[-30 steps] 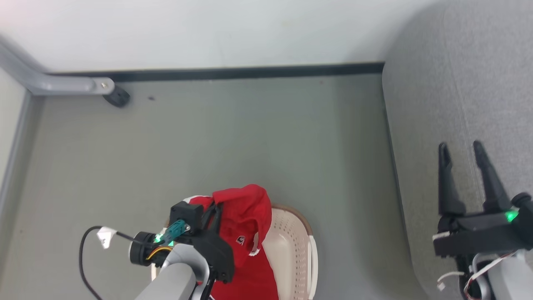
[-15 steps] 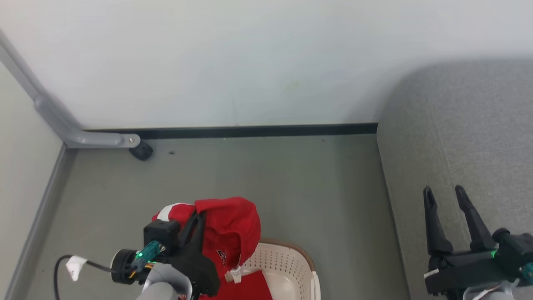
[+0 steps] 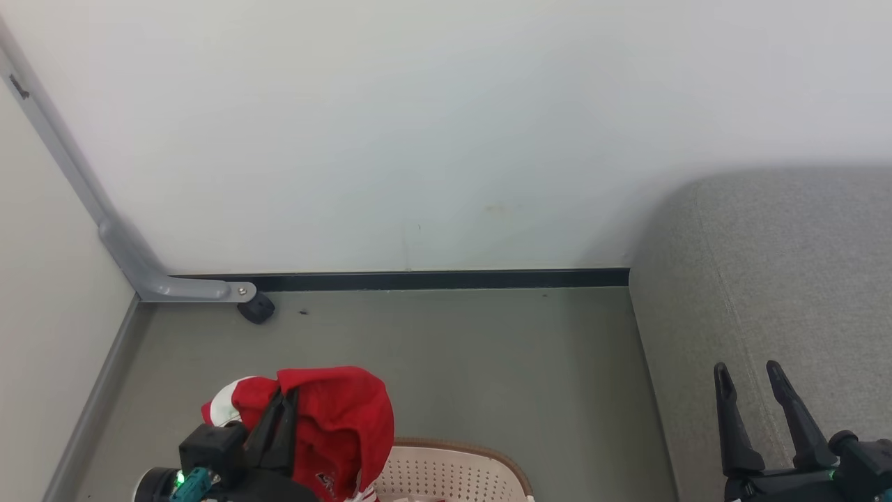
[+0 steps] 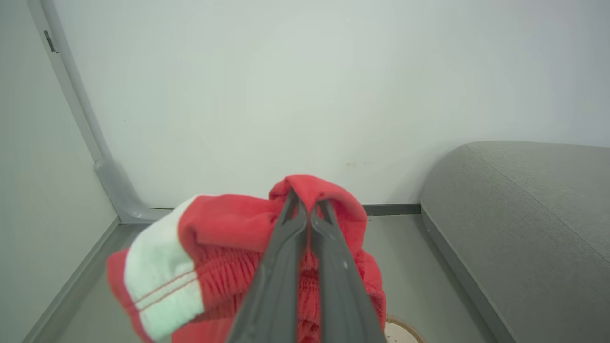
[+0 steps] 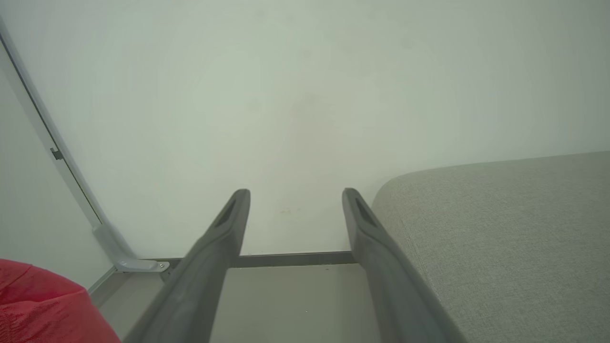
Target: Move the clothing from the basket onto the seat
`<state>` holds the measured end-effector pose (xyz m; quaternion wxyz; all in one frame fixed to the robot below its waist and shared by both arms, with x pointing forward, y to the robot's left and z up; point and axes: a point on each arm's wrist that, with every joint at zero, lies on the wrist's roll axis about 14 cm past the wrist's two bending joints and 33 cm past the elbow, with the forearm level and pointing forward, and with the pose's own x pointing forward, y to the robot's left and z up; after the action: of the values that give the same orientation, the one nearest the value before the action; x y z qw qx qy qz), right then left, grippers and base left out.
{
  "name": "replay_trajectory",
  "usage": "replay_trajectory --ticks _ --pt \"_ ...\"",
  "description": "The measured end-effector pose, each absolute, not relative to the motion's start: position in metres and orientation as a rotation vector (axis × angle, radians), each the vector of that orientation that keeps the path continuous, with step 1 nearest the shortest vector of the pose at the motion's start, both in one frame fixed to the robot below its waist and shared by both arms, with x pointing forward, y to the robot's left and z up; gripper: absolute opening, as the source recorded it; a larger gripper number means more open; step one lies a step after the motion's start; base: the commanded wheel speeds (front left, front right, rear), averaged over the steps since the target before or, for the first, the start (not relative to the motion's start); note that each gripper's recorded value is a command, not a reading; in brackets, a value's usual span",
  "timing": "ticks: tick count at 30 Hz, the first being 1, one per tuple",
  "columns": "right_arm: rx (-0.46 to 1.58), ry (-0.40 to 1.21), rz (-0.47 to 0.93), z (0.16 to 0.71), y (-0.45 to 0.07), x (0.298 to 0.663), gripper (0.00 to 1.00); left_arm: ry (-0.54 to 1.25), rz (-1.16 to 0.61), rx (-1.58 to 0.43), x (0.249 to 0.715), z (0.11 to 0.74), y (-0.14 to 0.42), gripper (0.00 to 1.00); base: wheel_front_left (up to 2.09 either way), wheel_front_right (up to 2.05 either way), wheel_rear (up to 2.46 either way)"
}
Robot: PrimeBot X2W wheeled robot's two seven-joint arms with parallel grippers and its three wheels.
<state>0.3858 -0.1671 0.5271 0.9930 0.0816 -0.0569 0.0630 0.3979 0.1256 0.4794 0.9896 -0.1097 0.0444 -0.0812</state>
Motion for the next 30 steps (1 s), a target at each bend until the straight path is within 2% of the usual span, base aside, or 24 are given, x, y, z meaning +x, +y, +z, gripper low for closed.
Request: replay_trajectory --ticks 9,22,30 --pt "0.168 -0.118 0.128 0.529 -0.164 0.374 1.0 -0.058 -0.114 -0.209 0.388 0.52 0.145 0.0 0.0 0.0 0.0" --pt "0.192 -0.128 0.162 0.534 -0.148 0.364 1.0 -0.376 -0.176 -0.224 0.378 0.621 0.127 0.0 0.0 0.0 0.0" --pt "0.212 -0.107 0.253 0.533 -0.118 0.36 1.0 -0.556 -0.253 -0.227 0.375 0.683 0.104 0.0 0.0 0.0 0.0"
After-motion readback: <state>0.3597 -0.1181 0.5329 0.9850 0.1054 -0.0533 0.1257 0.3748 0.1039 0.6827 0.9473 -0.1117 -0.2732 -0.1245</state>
